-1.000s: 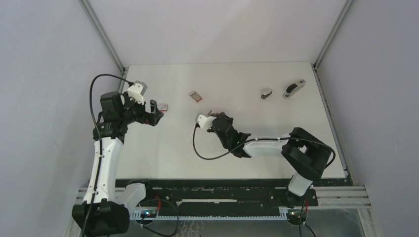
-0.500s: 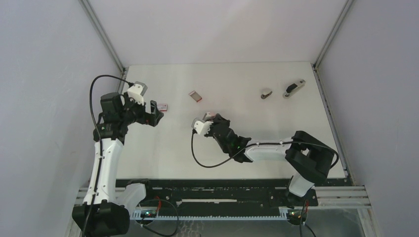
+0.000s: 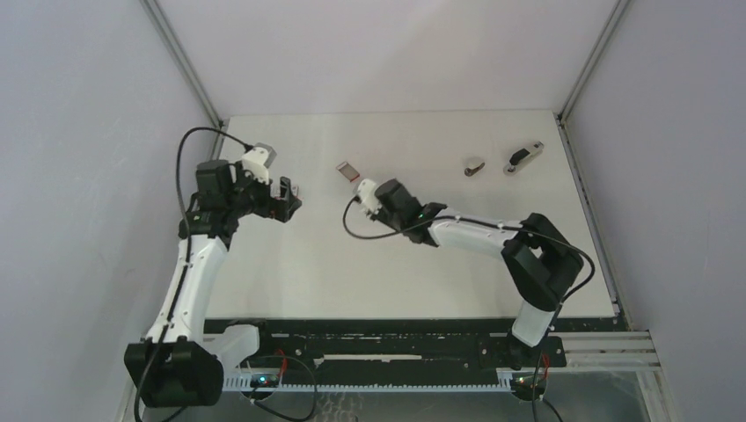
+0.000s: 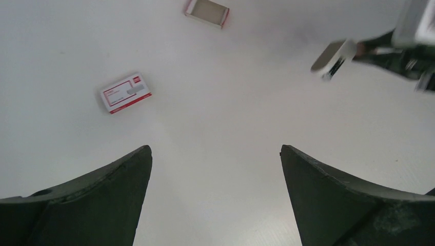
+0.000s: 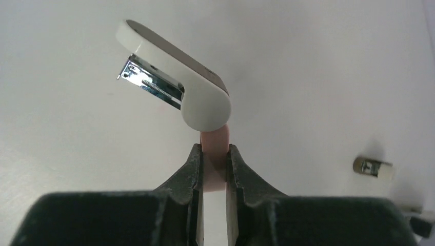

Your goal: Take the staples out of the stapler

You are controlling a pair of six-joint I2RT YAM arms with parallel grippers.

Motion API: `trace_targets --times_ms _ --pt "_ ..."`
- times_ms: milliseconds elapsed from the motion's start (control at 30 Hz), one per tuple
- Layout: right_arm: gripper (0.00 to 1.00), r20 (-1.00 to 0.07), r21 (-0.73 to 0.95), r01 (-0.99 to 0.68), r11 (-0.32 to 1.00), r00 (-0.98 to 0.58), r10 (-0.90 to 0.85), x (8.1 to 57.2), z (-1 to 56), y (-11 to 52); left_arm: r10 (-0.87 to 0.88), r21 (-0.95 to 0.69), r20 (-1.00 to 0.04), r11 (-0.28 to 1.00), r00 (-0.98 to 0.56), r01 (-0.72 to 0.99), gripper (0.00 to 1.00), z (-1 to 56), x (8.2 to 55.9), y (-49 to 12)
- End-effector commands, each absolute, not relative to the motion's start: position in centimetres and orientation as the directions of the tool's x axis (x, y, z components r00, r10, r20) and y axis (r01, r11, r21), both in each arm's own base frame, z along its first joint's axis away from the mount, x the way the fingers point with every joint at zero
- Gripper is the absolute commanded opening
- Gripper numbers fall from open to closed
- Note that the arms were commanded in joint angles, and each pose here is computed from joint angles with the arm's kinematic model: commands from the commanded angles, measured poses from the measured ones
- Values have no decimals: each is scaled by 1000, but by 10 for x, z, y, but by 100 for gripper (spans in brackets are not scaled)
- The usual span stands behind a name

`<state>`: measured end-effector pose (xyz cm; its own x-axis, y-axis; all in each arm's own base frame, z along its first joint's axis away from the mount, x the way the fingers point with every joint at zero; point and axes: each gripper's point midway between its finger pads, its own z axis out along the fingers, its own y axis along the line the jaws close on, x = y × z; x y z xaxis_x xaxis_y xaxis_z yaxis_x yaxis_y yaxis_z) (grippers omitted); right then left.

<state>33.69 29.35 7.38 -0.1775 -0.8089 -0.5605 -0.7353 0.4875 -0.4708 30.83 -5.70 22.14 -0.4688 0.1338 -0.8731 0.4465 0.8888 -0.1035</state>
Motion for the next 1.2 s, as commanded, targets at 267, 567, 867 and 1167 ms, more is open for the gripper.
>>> trace_targets --times_ms 267,567,867,1167 --pt "0 -696 -422 -622 660 -243 -675 349 120 273 282 -31 -870 788 -404 615 100 179 341 -168" --pt "0 -454 -802 -464 378 60 -889 347 91 276 214 -92 -834 854 -508 512 100 154 365 -157" --pt "0 -505 -818 -386 426 130 -853 338 119 294 101 -111 -876 909 -471 401 100 190 368 -95" --pt "0 -386 -864 -400 307 131 -913 330 84 297 76 -106 -896 920 -437 377 100 197 364 -85"
